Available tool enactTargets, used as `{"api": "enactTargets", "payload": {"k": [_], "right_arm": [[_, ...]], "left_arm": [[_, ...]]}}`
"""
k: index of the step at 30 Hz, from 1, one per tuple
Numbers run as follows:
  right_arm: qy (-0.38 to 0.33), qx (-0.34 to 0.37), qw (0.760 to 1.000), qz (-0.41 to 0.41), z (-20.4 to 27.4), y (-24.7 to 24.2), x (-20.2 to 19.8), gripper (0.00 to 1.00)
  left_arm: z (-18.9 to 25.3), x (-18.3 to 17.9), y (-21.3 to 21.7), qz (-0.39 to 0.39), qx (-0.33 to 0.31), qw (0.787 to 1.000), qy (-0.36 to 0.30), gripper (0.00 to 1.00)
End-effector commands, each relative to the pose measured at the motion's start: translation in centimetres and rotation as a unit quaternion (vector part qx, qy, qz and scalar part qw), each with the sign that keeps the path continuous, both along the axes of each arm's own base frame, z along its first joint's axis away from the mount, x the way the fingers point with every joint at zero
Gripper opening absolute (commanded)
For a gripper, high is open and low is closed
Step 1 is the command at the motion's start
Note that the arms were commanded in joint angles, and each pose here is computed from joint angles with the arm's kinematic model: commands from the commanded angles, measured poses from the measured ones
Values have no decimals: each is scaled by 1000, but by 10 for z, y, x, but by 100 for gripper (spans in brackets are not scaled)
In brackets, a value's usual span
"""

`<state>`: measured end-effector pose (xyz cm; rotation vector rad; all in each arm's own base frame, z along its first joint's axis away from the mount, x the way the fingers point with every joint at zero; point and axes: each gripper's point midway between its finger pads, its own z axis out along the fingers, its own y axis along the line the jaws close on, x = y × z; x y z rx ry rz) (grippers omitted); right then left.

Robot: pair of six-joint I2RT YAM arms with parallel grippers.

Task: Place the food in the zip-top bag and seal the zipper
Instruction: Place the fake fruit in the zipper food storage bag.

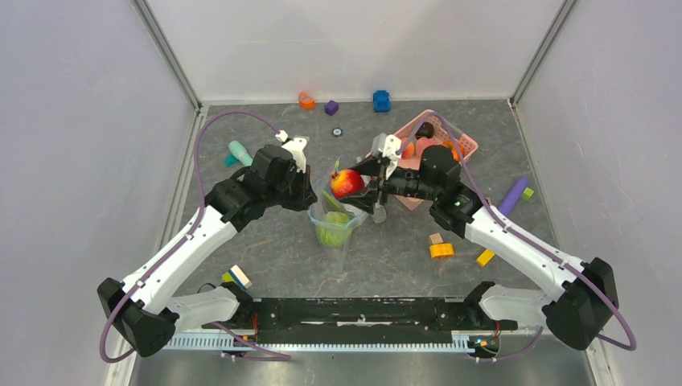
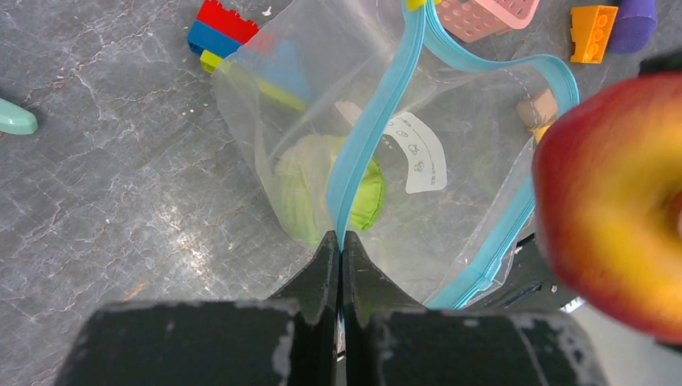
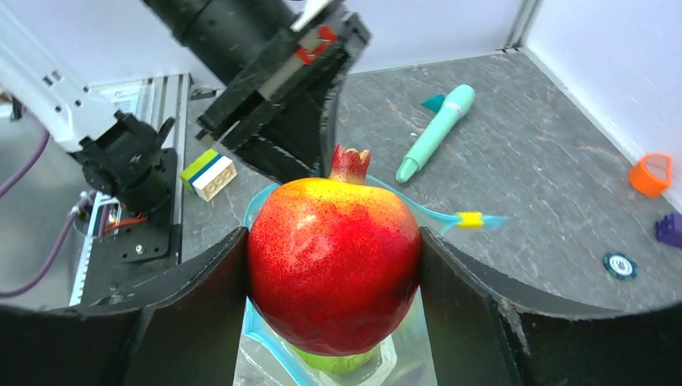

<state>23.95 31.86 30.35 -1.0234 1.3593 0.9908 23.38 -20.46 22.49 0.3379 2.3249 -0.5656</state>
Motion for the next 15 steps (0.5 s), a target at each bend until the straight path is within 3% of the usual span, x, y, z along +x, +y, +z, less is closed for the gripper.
{"api": "enactTargets", "payload": {"k": [1, 15], "right_arm": [[-62, -22, 998, 21, 11, 13, -5, 39], [-38, -138, 986, -81, -38, 19, 28, 63]], "left_arm": [[15, 2, -4, -8, -25, 999, -23, 2], [17, -1, -6, -15, -34, 999, -23, 2]]}}
